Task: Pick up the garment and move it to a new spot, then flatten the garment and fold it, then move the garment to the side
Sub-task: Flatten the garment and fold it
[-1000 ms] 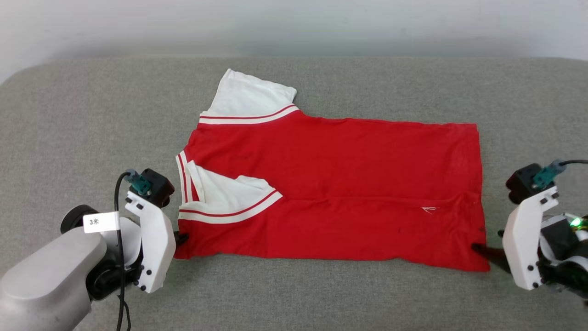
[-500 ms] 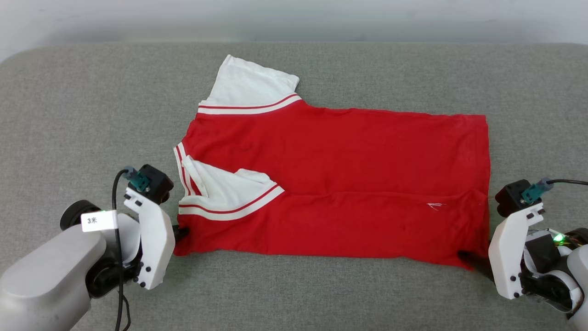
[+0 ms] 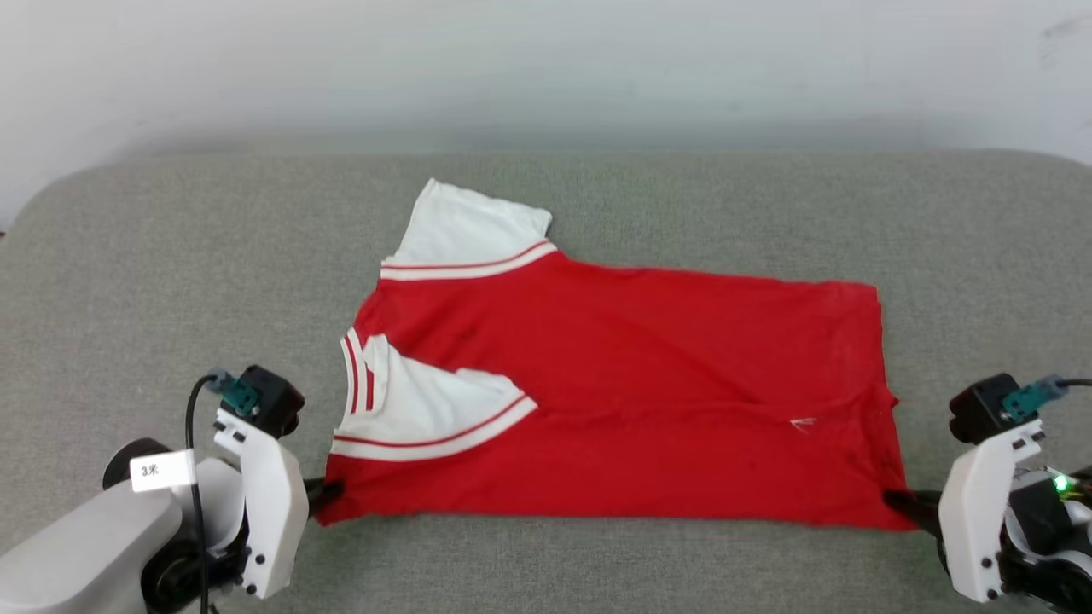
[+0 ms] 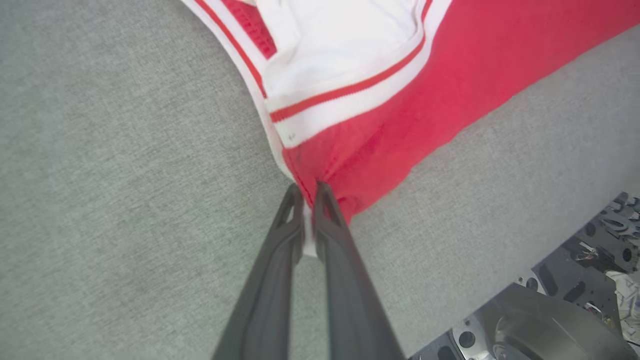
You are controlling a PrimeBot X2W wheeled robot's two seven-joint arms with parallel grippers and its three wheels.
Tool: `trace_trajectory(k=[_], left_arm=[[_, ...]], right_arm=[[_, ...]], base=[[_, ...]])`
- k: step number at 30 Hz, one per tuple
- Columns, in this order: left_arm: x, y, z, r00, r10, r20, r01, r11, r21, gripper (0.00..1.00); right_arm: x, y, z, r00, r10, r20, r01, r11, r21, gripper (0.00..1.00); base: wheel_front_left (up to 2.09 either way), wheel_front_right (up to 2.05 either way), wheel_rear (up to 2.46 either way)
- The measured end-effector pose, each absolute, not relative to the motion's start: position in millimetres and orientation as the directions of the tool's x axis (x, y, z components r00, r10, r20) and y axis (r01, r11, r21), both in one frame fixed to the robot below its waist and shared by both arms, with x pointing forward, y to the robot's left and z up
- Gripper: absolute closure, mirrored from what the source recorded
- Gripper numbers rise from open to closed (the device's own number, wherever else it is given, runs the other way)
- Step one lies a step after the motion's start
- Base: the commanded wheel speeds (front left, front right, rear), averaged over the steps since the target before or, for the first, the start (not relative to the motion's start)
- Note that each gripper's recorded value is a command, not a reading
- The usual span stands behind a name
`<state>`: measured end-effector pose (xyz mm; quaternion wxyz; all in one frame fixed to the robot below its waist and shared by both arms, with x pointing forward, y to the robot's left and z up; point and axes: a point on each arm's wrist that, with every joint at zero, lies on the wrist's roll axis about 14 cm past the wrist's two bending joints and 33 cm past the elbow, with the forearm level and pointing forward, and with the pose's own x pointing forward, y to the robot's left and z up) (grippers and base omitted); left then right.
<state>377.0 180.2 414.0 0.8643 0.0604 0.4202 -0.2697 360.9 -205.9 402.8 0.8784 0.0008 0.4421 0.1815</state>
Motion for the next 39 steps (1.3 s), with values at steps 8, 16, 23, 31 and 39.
trace_trajectory(k=[8, 16, 23, 31, 39], left_arm=[[339.3, 177.3, 416.3, 0.488, -0.431, -0.759, 0.501, 0.85, -0.161, 1.0], [307.8, 176.0, 383.2, 0.406, -0.422, -0.811, 0.449, 0.865, -0.226, 1.0], [306.0, 182.6, 374.2, 0.43, -0.4, -0.809, 0.404, 0.887, -0.224, 0.0], [332.6, 195.8, 415.2, 0.591, -0.382, -0.711, 0.411, 0.9, -0.143, 0.0], [400.2, 194.5, 482.8, 0.785, -0.37, -0.496, 0.422, 0.906, -0.007, 0.0]], right_arm=[[330.7, -229.0, 415.6, 0.537, 0.296, -0.79, -0.295, 0.943, 0.153, 1.0], [305.8, -235.8, 382.7, 0.448, 0.264, -0.854, -0.232, 0.957, 0.173, 1.0], [303.5, -230.5, 374.3, 0.483, 0.27, -0.833, -0.197, 0.96, 0.197, 0.0], [341.7, -233.1, 431.6, 0.75, 0.263, -0.607, -0.2, 0.965, 0.17, 0.0], [378.4, -236.4, 509.4, 0.963, 0.173, -0.209, -0.16, 0.984, 0.077, 0.0]], base=[[0.0, 0.0, 0.0], [0.0, 0.0, 0.0], [0.0, 0.0, 0.0], [0.0, 0.0, 0.0], [0.0, 0.0, 0.0]])
